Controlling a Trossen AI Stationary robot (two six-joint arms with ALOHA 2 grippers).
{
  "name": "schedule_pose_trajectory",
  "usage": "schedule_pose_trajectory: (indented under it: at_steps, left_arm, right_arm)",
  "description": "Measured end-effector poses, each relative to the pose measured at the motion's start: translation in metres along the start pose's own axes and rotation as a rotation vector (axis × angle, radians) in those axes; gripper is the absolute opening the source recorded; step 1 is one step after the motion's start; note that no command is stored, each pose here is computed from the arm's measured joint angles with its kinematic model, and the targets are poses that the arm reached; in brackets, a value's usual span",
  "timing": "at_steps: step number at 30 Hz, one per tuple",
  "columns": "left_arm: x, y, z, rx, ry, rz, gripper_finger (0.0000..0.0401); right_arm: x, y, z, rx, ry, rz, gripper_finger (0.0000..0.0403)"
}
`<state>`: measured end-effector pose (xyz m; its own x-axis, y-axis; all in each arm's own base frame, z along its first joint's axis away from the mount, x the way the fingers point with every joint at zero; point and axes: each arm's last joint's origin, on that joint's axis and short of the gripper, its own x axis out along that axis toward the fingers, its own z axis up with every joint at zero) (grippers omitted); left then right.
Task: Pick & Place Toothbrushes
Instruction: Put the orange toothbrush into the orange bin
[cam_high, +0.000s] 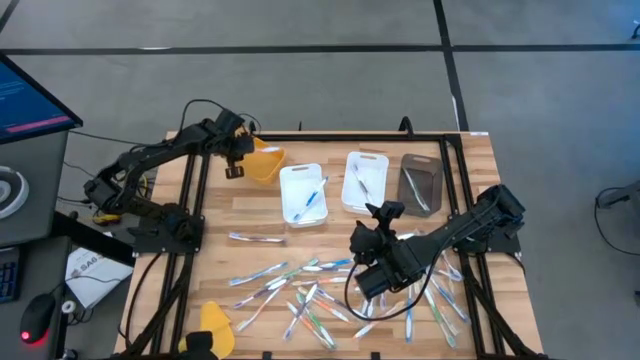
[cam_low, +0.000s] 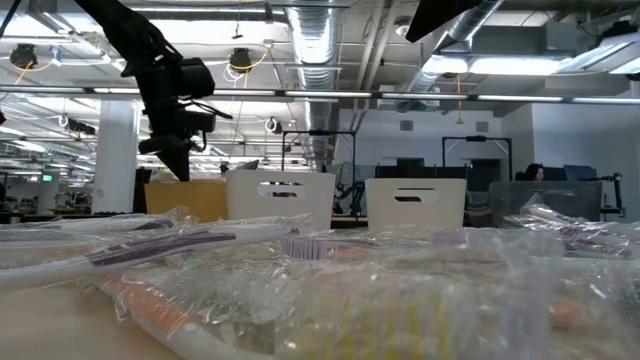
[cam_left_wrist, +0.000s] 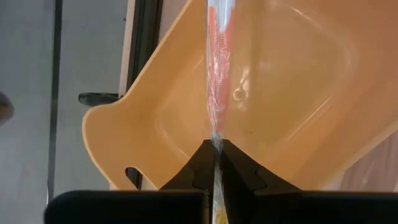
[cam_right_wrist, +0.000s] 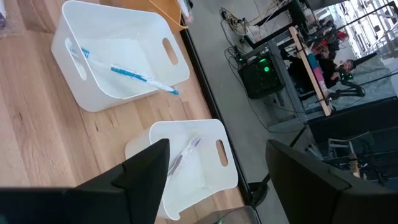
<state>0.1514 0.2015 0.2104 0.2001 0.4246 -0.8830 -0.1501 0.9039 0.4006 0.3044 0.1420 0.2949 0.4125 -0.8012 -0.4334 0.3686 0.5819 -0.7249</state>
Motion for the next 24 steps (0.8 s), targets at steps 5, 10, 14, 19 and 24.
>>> schedule_pose_trajectory:
  at_steps: [5,10,14,19,24]
  left_arm:
    - [0.005,-0.005,-0.004,0.003,0.01,-0.011,0.0006]
    - [0.008,-0.009,-0.005,0.01,0.016,-0.02,0.0006]
    - [0.007,-0.011,-0.002,0.019,0.008,-0.02,0.0006]
    - [0.007,-0.011,-0.002,-0.039,-0.011,-0.035,0.0006]
    - [0.008,-0.01,-0.002,-0.037,-0.009,-0.03,0.0006]
  right_arm:
    - [0.0,0.0,0.0,0.0,0.0,0.0,0.026]
    - [0.0,0.0,0.0,0.001,0.0,0.0,0.026]
    - [0.0,0.0,0.0,0.001,0.0,0.0,0.026]
    - [0.0,0.0,0.0,0.001,0.0,0.0,0.026]
    - [0.0,0.0,0.0,0.001,0.0,0.0,0.026]
